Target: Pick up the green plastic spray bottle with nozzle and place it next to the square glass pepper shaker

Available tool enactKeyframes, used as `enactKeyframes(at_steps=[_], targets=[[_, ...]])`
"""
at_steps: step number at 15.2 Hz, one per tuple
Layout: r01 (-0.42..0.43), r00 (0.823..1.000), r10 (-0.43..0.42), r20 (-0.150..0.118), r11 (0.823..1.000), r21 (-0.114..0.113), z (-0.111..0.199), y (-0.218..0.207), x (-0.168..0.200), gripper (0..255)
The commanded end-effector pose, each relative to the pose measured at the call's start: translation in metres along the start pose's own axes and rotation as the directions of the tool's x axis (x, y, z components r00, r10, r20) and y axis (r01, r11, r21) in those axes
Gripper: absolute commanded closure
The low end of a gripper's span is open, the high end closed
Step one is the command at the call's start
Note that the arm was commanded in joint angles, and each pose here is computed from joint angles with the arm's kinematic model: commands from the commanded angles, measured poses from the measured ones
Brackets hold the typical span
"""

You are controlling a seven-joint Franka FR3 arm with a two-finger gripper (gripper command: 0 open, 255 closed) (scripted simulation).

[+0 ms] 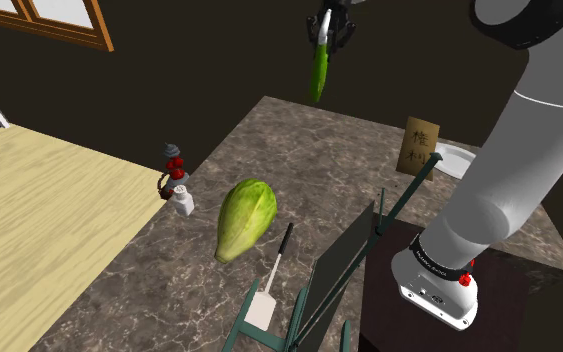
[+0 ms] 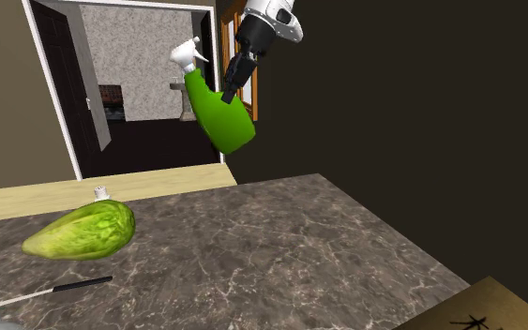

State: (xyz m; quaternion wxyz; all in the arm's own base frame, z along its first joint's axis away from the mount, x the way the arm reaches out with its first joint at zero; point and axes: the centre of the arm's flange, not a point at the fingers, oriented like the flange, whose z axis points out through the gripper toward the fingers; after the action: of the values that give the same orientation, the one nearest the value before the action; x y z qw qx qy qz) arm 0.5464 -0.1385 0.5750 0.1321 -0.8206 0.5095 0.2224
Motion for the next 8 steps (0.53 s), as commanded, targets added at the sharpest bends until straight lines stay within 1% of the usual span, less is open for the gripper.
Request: enactKeyframes(at_steps=[1,8], targets=[[-0.001,1.000,0.001,-0.001,1.000,0.001,0.016,-0.019,-0.012,255],[-0.001,1.000,0.001,-0.001,1.000,0.001,0.068,-0.084,-0.052,255]])
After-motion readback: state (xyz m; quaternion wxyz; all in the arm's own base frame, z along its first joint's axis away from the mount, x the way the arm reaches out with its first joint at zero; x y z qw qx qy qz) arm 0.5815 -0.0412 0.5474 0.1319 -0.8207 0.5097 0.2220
